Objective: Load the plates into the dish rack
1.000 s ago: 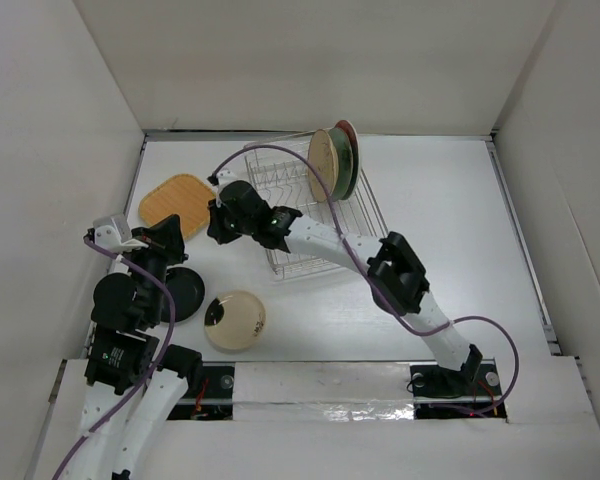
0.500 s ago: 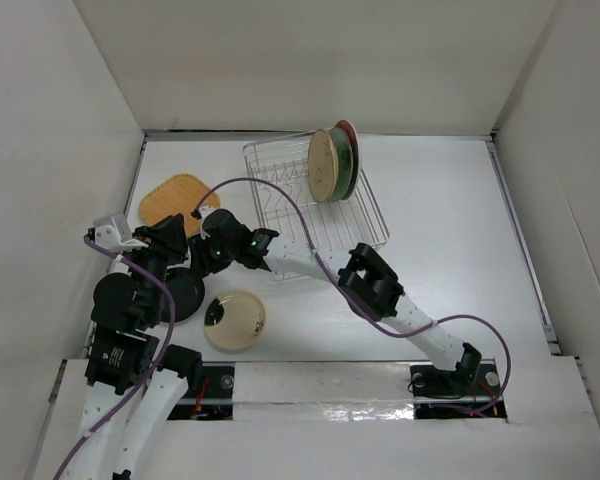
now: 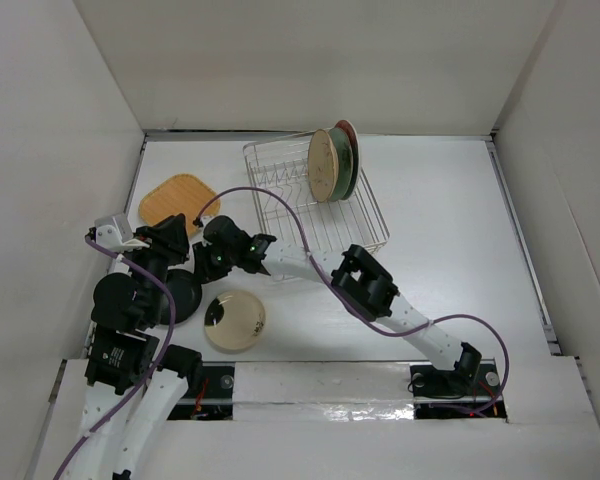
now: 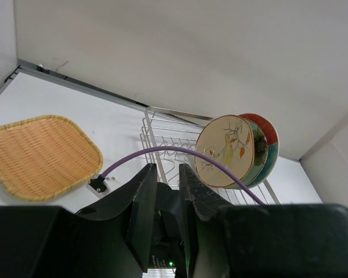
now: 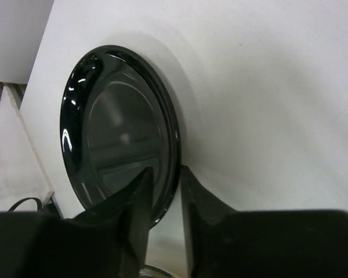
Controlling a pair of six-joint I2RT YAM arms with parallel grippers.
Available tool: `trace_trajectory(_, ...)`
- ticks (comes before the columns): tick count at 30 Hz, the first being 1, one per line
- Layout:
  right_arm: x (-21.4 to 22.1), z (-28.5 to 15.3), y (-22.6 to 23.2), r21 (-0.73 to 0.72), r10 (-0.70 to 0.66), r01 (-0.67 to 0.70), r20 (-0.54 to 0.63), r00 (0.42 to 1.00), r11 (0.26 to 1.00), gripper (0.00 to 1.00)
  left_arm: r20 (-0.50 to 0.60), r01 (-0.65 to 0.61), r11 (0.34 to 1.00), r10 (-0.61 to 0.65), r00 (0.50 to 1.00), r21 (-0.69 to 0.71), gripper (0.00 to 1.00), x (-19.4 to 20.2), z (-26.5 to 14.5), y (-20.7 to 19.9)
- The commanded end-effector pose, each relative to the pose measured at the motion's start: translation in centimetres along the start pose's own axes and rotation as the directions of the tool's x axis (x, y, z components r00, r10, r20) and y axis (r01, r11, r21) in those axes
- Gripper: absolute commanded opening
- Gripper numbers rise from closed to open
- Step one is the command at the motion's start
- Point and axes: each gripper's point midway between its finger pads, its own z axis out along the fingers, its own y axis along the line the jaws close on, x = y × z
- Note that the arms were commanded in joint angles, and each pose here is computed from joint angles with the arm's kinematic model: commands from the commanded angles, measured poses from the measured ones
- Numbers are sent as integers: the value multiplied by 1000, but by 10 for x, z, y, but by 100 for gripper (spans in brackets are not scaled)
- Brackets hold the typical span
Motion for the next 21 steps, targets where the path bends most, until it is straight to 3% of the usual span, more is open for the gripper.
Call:
trace_trajectory(1,0,6,19,-95,18,-17,4,1000,995,26,48,8,1000,-9,999,24,20,-12,2,-6)
trace_trajectory(7,-9,1,29,-121,20,-17,24,1000,992,1,52,7,1000,-8,999,23,20,-14,2,-6)
trace_trajectory(14,-62,-44,83,-233,-21,66,193,981,970,0,58,6,1000,-7,998,12,20,-15,1,-4)
trace_trajectory(21,-116,-105,108,-232,-39,135,377,925,963,0,72,8,1000,-7,997,-4,20,-19,0,-1)
